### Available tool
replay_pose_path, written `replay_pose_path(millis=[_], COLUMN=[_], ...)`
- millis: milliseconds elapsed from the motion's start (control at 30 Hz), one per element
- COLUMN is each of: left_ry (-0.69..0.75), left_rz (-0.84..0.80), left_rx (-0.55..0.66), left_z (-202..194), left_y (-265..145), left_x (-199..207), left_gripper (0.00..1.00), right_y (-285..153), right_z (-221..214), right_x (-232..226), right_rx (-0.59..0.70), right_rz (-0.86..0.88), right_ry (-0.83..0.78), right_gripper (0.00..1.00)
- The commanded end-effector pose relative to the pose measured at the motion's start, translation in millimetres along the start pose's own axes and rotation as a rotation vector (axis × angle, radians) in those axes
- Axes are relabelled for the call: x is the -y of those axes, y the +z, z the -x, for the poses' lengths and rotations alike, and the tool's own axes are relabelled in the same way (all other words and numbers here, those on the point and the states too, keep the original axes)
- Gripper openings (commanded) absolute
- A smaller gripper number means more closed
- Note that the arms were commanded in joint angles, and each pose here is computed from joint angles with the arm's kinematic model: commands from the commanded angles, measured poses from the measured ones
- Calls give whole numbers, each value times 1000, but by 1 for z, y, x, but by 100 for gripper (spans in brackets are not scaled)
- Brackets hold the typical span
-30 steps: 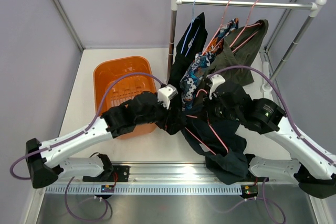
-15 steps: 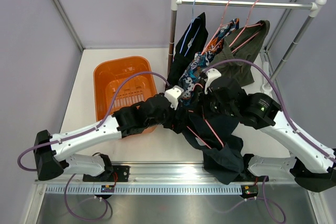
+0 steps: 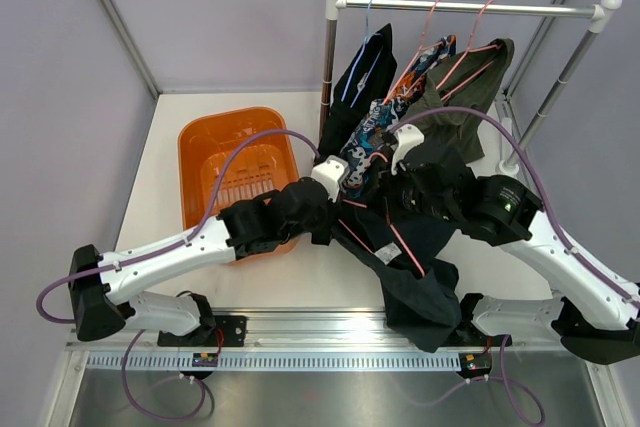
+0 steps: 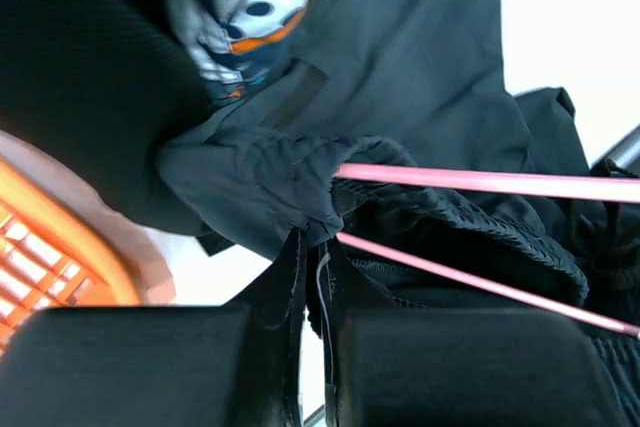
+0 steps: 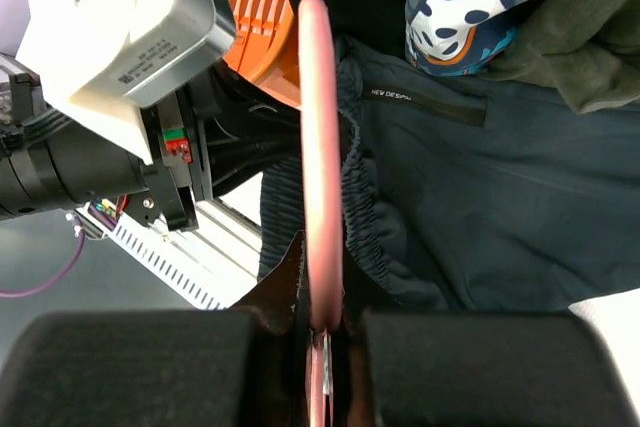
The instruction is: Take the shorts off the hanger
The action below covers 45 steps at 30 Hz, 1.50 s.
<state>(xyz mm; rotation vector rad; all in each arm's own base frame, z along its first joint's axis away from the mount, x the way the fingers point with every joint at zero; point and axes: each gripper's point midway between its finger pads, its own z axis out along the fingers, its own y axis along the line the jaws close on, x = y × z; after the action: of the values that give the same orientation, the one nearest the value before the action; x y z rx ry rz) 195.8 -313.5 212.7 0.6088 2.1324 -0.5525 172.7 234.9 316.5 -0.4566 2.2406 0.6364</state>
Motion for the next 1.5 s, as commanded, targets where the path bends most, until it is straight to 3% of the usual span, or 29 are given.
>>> replay_pose_path(millis=[0,233,567,867,1100,1333,1467], left_ry=[-19,-69,-93,-7,142,262,266], left_rz=[97,277,325,2,-283,-399,-438], left_rx=[95,132,101,122,269,255,339], left_z=[31,40,44,51,64,50,66], left_y=[-12,-21,-13,-21,-81,-102,-124], left_x=[-15,-53,-75,-19,35,62,71], left_gripper=[0,0,0,0,0,0,0], right_y=[-26,-46,-78,-78,-56,-52,-70], right_z=[33,26,22,40,61,88,106], right_x=[-19,-35,-20,-7,6,-5,-9], right_rx=[133,131,192,293,347,410,468], right_rz=[90,208,198,127,1,7,17], right_ry=[3,-46,-48,-36,-36,-54,-60], right_gripper=[0,0,0,0,0,0,0])
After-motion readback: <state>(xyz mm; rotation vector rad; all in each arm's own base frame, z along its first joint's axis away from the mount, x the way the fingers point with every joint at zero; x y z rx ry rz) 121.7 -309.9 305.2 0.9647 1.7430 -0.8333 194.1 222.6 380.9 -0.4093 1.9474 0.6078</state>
